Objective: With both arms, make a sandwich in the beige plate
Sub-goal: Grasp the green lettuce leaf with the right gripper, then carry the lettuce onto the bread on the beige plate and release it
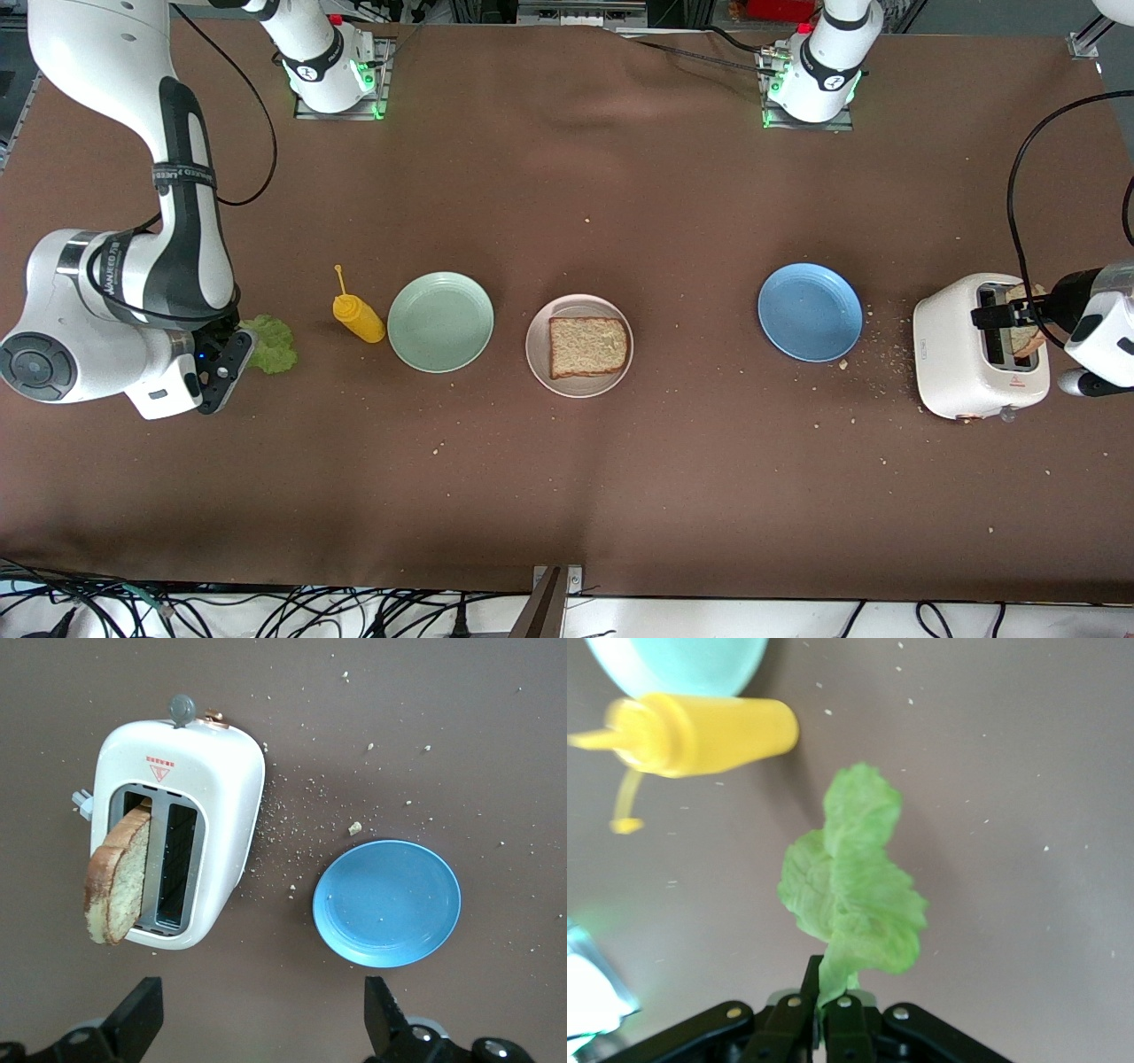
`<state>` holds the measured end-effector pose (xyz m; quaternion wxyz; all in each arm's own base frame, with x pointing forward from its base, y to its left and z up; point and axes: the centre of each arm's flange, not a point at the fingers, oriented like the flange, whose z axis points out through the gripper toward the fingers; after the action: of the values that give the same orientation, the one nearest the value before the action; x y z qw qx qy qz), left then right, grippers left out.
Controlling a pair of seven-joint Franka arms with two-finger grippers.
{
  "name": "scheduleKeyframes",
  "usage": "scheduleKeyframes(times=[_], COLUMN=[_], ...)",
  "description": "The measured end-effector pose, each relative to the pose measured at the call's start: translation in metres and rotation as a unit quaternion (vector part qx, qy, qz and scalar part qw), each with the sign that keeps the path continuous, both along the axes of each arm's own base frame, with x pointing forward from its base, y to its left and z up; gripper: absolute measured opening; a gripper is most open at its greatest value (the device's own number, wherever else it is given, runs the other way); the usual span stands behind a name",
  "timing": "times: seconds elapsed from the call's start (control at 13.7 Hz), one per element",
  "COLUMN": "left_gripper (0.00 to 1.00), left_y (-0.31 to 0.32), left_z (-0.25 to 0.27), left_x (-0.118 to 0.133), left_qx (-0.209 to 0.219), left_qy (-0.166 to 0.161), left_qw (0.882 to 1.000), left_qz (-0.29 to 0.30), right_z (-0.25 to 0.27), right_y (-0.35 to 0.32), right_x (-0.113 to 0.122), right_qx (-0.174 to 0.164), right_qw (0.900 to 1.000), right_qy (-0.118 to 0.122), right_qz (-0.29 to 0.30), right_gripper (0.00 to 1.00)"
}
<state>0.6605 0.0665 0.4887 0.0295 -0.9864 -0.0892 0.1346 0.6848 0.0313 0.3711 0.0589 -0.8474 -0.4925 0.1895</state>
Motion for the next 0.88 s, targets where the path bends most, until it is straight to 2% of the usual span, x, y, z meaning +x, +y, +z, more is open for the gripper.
scheduleKeyframes(times=[0.29, 0.44, 0.66, 0.73, 0.88], left_gripper=[1.00, 1.00, 1.00, 1.00, 1.00], left_y=[0.008, 0.014, 0.042, 0.054, 0.081], left_z=[-0.001, -0.001, -0.003, -0.004, -0.007], left_x=[-0.001, -0.002, -0.004, -0.005, -0.007], left_qx=[0.000, -0.003, -0.009, -0.011, -0.017], left_qy=[0.001, 0.002, -0.003, -0.007, -0.016], left_qw=[1.000, 1.000, 1.000, 1.000, 0.999], left_qz=[0.005, -0.007, -0.016, -0.020, -0.029], right_z=[0.063, 0.088, 0.104, 0.102, 0.083], right_y=[0.045, 0.080, 0.123, 0.136, 0.160], right_x=[-0.020, -0.033, -0.041, -0.040, -0.027], right_qx=[-0.038, -0.031, 0.013, 0.028, 0.051], right_qw=[0.995, 0.990, 0.972, 0.962, 0.943], right_qy=[0.054, 0.065, 0.084, 0.092, 0.090], right_qz=[-0.068, -0.121, -0.220, -0.254, -0.315], right_gripper=[0.04, 0.04, 0.04, 0.04, 0.04])
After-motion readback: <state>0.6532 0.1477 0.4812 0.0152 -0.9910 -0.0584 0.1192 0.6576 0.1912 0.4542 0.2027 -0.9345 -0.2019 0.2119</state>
